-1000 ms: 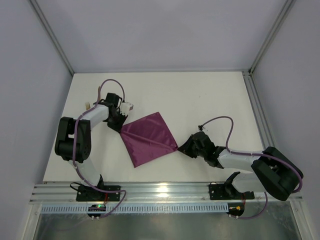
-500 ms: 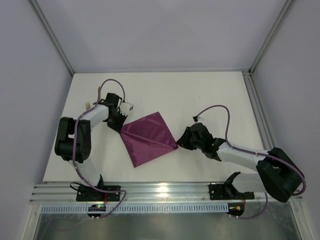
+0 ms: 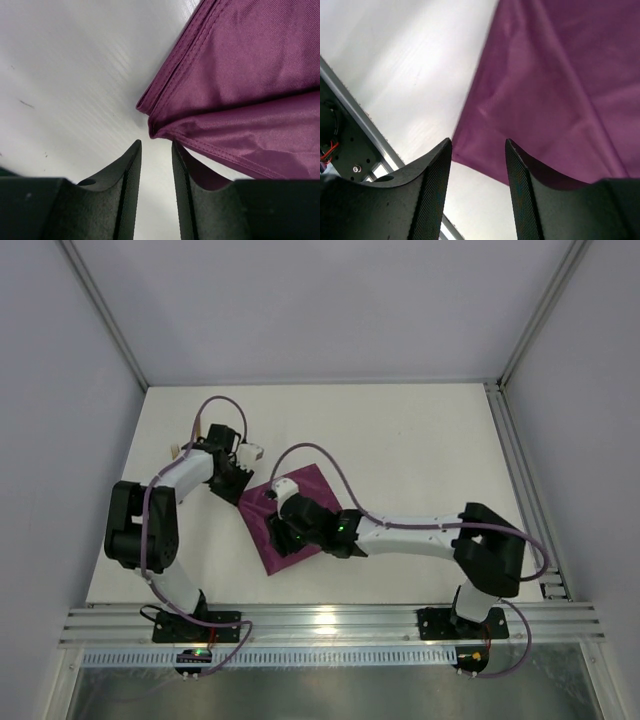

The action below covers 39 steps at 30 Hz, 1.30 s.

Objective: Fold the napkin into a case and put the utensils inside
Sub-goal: Smooth out the upper triangle-folded napkin at the center of the board, then pick up the upper triangle-folded napkin from the center of the board.

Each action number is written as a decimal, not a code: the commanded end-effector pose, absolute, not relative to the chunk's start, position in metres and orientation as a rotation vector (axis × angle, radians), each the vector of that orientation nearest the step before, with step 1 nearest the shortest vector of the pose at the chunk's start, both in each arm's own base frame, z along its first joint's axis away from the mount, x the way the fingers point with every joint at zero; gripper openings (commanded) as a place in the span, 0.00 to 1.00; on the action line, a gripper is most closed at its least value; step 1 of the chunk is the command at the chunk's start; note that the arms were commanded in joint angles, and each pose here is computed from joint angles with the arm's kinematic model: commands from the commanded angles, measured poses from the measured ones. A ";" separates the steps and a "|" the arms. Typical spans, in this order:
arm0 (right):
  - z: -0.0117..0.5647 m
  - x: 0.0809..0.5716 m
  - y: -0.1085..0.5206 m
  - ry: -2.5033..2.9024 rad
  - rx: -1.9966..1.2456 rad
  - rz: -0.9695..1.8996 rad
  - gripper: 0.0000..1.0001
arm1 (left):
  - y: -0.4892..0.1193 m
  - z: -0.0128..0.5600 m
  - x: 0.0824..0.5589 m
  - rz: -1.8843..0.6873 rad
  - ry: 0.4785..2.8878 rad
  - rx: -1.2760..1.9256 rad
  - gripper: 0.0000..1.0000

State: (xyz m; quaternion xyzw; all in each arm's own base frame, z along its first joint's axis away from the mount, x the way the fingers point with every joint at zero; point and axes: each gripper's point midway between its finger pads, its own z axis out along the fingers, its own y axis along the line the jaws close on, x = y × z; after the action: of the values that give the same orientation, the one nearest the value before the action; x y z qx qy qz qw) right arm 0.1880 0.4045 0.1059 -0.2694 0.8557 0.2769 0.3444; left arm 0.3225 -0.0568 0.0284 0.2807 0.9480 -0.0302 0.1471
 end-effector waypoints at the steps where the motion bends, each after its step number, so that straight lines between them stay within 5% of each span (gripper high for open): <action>1: 0.111 0.168 0.449 2.104 -0.992 0.695 0.52 | -0.051 0.049 0.319 -0.089 2.697 0.792 0.34; 9: 0.078 0.154 0.469 2.148 -1.108 0.591 0.61 | -0.032 0.056 0.316 -0.113 2.715 0.703 0.37; 24: 0.077 0.132 0.461 2.187 -1.076 0.504 0.63 | -0.040 0.069 0.308 -0.211 2.701 0.664 0.38; 30: 0.097 0.144 0.432 2.315 -0.772 0.583 0.63 | -0.041 0.078 0.303 -0.213 2.670 0.668 0.40; 39: 0.087 0.194 0.297 2.461 -0.104 0.570 0.62 | -0.046 0.077 0.301 -0.256 2.671 0.652 0.42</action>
State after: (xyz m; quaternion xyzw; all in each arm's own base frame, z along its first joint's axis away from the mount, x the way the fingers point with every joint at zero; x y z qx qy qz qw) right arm 0.1925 0.3163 0.0854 -0.1214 0.9243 0.1985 0.3026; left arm 0.3042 -0.0424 0.0719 0.2395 0.9507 -0.0759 0.1819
